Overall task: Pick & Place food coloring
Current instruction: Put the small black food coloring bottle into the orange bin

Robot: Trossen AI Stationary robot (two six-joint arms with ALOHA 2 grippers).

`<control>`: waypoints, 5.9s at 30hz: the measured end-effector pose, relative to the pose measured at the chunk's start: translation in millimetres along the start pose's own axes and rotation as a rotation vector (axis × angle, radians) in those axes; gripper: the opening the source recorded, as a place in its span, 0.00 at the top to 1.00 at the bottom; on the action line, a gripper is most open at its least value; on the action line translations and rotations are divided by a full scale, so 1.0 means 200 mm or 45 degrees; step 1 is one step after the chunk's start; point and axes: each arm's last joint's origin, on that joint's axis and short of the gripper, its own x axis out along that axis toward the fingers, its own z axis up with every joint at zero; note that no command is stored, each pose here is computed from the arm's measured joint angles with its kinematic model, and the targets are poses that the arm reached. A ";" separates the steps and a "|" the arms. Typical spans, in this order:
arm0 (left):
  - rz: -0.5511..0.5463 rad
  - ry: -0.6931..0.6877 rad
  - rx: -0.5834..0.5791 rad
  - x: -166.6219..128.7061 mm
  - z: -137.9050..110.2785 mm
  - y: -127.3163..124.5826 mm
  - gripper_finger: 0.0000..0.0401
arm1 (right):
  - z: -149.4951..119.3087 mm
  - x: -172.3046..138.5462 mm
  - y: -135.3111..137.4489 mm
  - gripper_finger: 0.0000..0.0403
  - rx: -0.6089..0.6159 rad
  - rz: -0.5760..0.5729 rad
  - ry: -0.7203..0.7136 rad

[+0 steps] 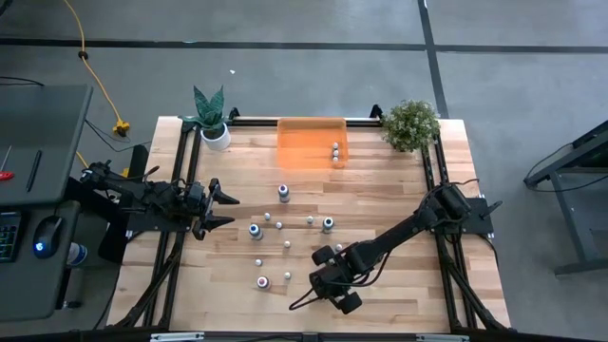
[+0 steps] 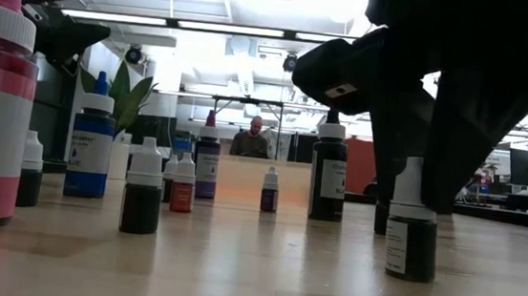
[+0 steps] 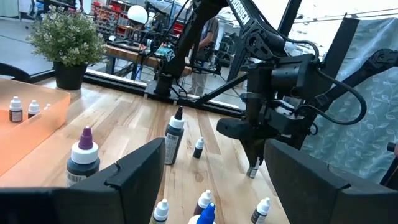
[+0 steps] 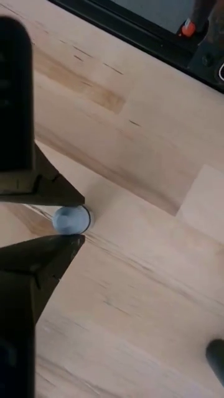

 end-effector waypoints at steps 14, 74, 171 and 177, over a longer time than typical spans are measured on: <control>0.000 0.000 0.000 0.00 0.00 0.00 0.32 | 0.07 -0.07 0.00 0.88 0.139 0.003 -0.045; 0.000 0.000 0.000 0.00 0.00 0.00 0.32 | -0.57 -1.21 -1.76 0.88 1.360 -0.779 -0.048; 0.000 0.000 0.000 0.00 0.00 0.00 0.32 | -1.02 -0.81 -1.99 0.69 1.674 -0.726 -0.033; 0.000 0.000 0.000 0.00 0.00 0.00 0.32 | -0.99 -0.92 -1.95 0.69 1.630 -0.775 -0.072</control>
